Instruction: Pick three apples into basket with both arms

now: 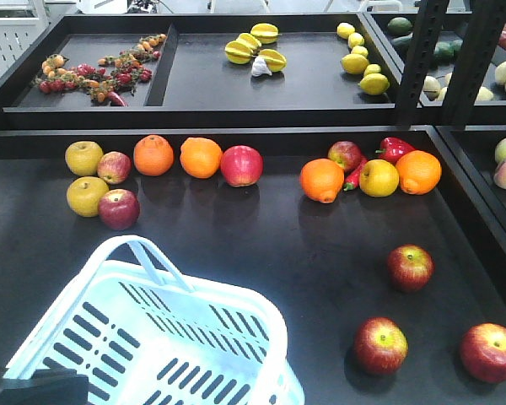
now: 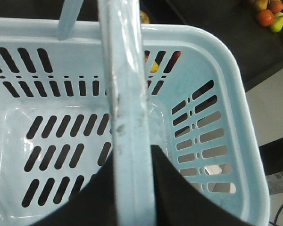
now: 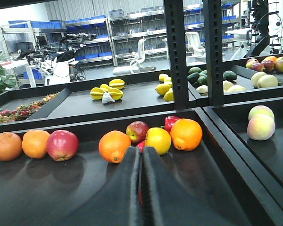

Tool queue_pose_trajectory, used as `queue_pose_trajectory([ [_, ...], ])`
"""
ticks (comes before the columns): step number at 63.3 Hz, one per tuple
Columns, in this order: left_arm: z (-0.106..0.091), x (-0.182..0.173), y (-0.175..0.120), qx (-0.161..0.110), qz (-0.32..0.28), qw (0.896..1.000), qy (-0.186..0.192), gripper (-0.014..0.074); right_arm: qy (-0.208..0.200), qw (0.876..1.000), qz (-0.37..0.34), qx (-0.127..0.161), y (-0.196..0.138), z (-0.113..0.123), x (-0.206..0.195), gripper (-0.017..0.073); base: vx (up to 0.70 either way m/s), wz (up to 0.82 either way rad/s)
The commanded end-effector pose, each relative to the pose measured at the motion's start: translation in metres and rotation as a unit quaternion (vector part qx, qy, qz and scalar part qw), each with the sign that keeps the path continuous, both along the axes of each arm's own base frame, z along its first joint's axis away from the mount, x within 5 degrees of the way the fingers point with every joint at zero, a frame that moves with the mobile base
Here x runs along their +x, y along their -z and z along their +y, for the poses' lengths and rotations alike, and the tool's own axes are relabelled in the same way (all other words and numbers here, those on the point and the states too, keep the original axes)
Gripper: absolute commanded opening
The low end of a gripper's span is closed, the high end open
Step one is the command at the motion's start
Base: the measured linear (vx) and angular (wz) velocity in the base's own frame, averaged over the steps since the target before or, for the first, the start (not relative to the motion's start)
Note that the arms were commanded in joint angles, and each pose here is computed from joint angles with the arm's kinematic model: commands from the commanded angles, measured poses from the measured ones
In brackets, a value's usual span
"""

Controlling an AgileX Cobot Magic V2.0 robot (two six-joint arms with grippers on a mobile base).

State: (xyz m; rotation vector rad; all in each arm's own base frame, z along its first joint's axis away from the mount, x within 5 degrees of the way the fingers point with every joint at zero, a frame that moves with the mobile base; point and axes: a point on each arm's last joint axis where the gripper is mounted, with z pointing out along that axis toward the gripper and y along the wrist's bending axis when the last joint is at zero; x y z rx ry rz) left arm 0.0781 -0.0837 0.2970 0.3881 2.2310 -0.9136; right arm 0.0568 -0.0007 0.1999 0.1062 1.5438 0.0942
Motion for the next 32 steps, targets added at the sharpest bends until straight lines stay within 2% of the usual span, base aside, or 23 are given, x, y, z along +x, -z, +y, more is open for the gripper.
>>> queue_pose_trajectory([
  [1,-0.0013,0.0035,-0.0165,-0.041,-0.028,0.999,-0.018,-0.0007,-0.001,0.999,-0.036,-0.008,-0.0029,0.0005,-0.0007,-0.0001,0.0,0.0],
  [32,-0.0013,0.0035,-0.0165,-0.041,-0.028,0.999,-0.018,-0.0007,-0.001,0.999,-0.036,-0.008,-0.0029,0.0005,-0.0007,-0.0001,0.0,0.0],
])
